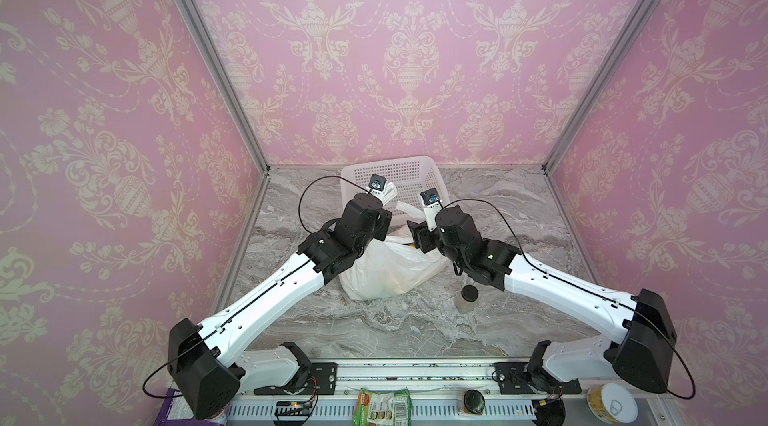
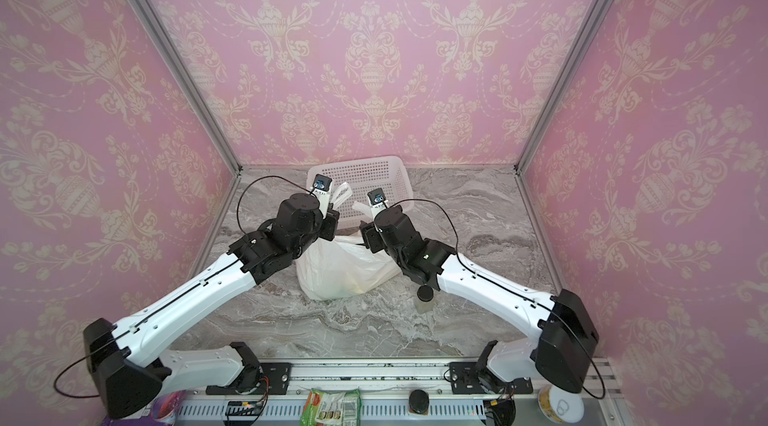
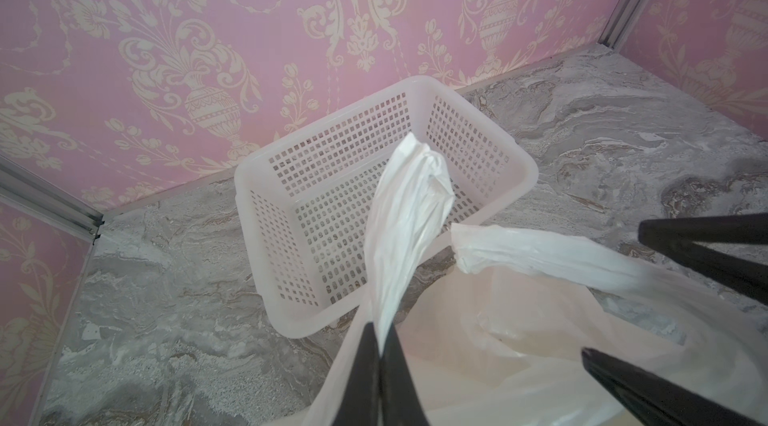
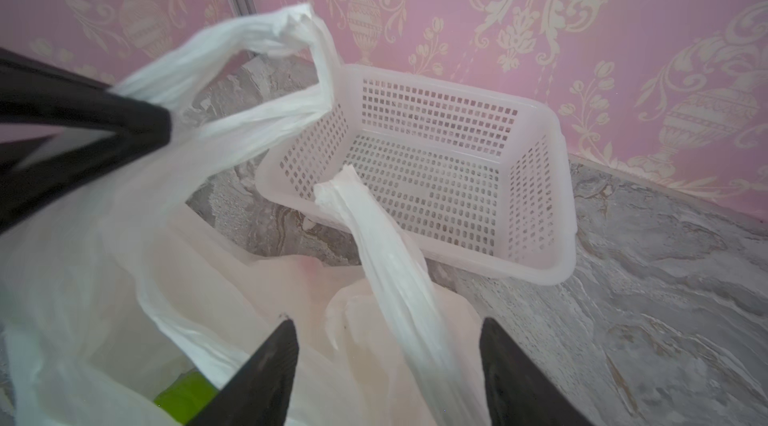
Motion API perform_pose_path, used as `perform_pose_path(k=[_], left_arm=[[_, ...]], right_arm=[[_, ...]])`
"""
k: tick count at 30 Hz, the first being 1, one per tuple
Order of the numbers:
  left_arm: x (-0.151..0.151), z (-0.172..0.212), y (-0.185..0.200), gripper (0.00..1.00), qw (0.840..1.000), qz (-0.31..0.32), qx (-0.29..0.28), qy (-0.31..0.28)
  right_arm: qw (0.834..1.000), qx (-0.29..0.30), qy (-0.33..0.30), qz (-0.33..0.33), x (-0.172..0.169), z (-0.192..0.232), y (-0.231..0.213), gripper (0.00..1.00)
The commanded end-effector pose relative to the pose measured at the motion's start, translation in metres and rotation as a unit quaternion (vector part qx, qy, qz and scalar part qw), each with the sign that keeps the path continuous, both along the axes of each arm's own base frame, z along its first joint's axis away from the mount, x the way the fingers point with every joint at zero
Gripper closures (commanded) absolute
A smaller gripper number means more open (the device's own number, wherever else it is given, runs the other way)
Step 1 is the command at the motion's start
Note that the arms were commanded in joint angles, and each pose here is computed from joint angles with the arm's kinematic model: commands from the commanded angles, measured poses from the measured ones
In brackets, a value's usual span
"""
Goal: Untie the knot of the plastic bag and take out the fruit
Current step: 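Lift both bag handles upward with both grippers, spreading the bag open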
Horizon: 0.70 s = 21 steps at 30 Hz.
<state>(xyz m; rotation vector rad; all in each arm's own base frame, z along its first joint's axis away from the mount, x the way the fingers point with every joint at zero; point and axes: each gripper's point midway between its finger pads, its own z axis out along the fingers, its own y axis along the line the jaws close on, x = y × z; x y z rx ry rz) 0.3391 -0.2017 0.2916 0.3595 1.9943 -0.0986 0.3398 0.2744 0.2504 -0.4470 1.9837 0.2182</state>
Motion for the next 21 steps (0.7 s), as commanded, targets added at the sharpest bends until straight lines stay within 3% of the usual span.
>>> perform_pose_path(k=[1, 9, 13, 14, 17, 21], left_arm=[[-0.001, 0.005, 0.004, 1.0, 1.0, -0.002, -0.003, -0.008], [-0.004, 0.006, 0.008, 1.0, 1.0, 0.003, -0.004, -0.013], [-0.005, 0.009, 0.012, 1.0, 1.0, 0.007, -0.009, -0.019], [-0.004, 0.009, 0.015, 1.0, 1.0, 0.011, -0.012, -0.021], [0.005, 0.014, 0.024, 1.0, 0.999, 0.023, -0.033, -0.024], [0.023, 0.034, 0.046, 1.0, 0.994, 0.038, -0.103, -0.02]], right_arm=[[0.999, -0.034, 0.01, -0.023, 0.008, -0.002, -0.016, 0.33], [0.999, -0.007, 0.008, -0.04, 0.026, 0.006, -0.022, 0.57], [0.999, 0.005, 0.011, -0.052, 0.036, 0.012, -0.026, 0.95], [0.998, 0.006, 0.01, -0.055, 0.037, 0.013, -0.027, 1.0], [0.998, 0.019, -0.008, -0.067, 0.039, 0.025, -0.032, 1.0], [0.994, 0.064, -0.046, -0.076, 0.036, 0.061, -0.038, 1.0]])
